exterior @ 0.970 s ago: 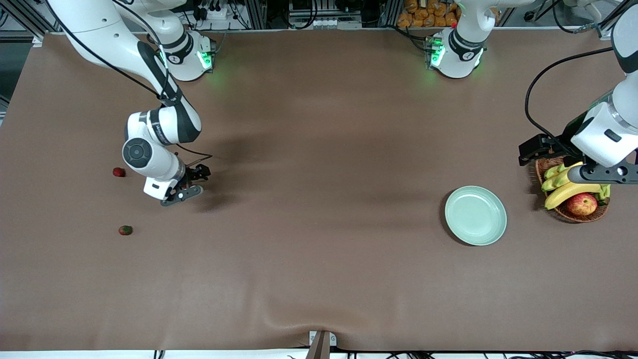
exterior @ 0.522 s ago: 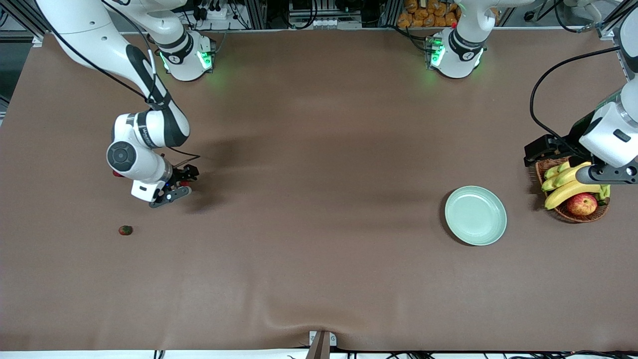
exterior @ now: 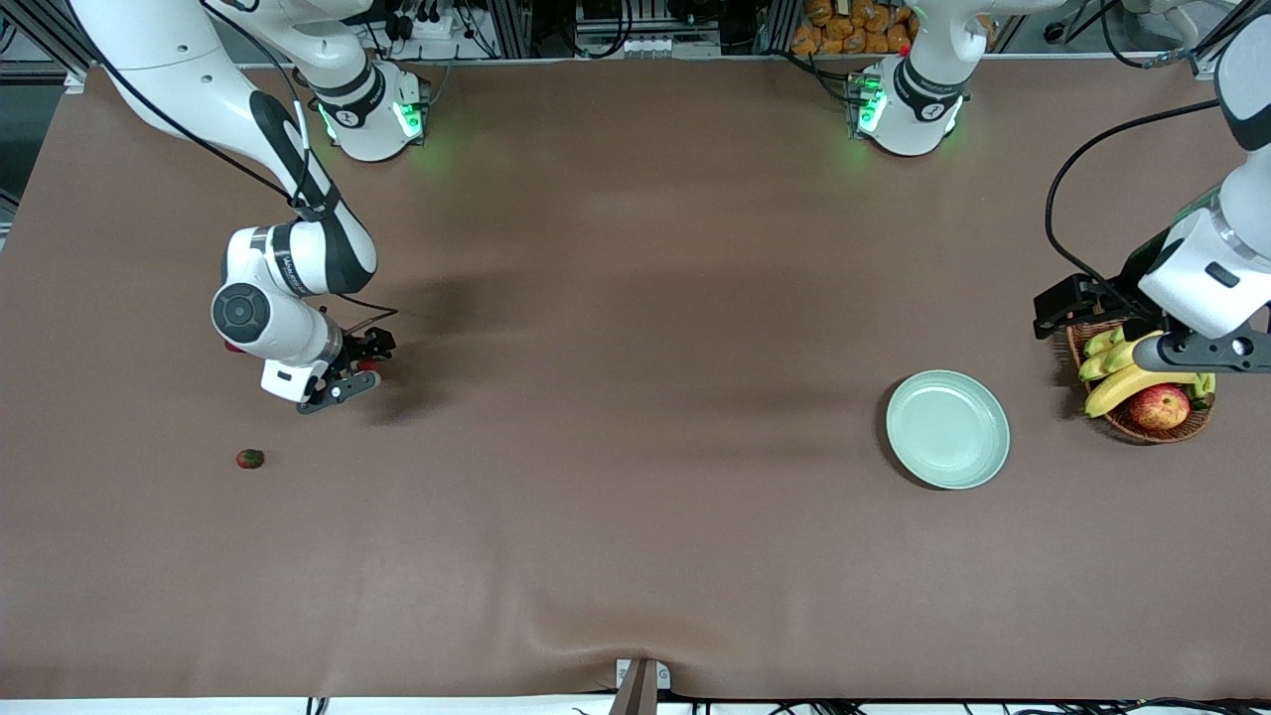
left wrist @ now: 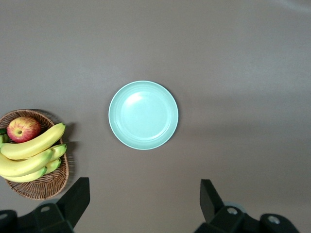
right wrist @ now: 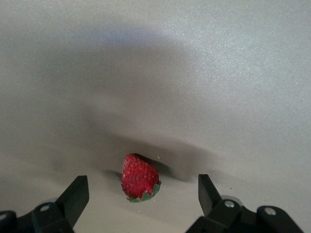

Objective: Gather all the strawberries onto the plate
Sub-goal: 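Grasp the strawberry with the right gripper while the left gripper nears the plate, then carry the strawberry with the right gripper toward the left gripper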

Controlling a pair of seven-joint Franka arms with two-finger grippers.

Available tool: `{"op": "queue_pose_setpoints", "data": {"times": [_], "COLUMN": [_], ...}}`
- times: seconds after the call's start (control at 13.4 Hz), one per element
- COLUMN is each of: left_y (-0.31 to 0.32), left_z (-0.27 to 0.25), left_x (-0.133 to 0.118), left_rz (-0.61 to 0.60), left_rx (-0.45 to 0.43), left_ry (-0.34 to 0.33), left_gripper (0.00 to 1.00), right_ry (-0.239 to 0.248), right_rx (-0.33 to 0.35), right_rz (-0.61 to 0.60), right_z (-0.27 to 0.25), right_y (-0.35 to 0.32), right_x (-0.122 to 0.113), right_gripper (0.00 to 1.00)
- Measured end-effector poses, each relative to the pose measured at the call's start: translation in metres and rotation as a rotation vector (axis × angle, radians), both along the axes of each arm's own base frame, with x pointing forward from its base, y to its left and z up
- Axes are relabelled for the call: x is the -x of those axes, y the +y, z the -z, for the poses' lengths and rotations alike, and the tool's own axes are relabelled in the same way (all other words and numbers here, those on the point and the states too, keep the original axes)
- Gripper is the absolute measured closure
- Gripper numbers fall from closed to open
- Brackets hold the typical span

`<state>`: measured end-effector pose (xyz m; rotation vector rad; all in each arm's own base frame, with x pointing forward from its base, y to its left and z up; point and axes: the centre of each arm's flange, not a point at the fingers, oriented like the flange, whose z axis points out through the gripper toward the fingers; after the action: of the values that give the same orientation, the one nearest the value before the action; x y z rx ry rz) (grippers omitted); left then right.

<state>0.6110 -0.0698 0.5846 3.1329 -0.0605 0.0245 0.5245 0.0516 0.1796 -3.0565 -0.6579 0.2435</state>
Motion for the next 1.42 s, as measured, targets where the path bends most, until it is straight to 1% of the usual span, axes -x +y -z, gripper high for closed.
{"op": "queue_pose_setpoints", "data": {"times": [0.15, 0.22, 0.3, 0.37, 0.45, 0.6, 0.75, 1.04, 1.19, 1.27, 1.42], "left_y": [-0.005, -0.012, -0.017, -0.022, -0.028, -0.045, -0.064, -0.091, -0.107, -0.121, -0.152], "left_z": [0.013, 0.020, 0.028, 0.036, 0.043, 0.055, 0.065, 0.081, 0.087, 0.091, 0.102], "left_x": [-0.009, -0.014, -0.018, -0.022, -0.026, -0.032, -0.036, -0.042, -0.044, -0.044, -0.039], "left_rz": [0.006, 0.013, 0.018, 0.023, 0.031, 0.048, 0.046, 0.070, 0.025, -0.010, -0.037], "left_rx": [0.010, 0.023, 0.036, 0.044, 0.048, 0.054, 0.060, 0.070, 0.081, 0.089, 0.098], "left_ry": [-0.006, -0.010, -0.012, -0.012, -0.013, -0.027, -0.041, -0.068, -0.087, -0.092, -0.091], "left_gripper": [0.00, 0.00, 0.00, 0.00, 0.00, 0.00, 0.00, 0.00, 0.00, 0.00, 0.00], "right_ry": [0.000, 0.001, 0.001, 0.002, 0.003, 0.004, 0.003, -0.006, -0.014, -0.009, 0.002], "right_rx": [0.000, 0.000, 0.000, 0.000, 0.000, 0.000, 0.000, -0.002, -0.006, -0.009, -0.013], "right_rz": [-0.001, -0.001, -0.001, -0.001, -0.001, 0.000, 0.000, -0.005, -0.028, -0.045, -0.073], "right_z": [0.000, 0.001, 0.001, 0.002, 0.003, 0.004, 0.003, 0.000, -0.010, -0.018, -0.043], "right_y": [0.000, 0.000, 0.000, 0.000, 0.000, 0.000, 0.000, 0.001, 0.002, 0.003, 0.009], "right_x": [0.000, 0.000, 0.000, 0.000, 0.000, 0.001, 0.000, -0.003, -0.008, -0.011, -0.018], "right_gripper": [0.00, 0.07, 0.07, 0.14, 0.24, 0.49, 0.69, 0.68, 0.68, 0.68, 0.68]}}
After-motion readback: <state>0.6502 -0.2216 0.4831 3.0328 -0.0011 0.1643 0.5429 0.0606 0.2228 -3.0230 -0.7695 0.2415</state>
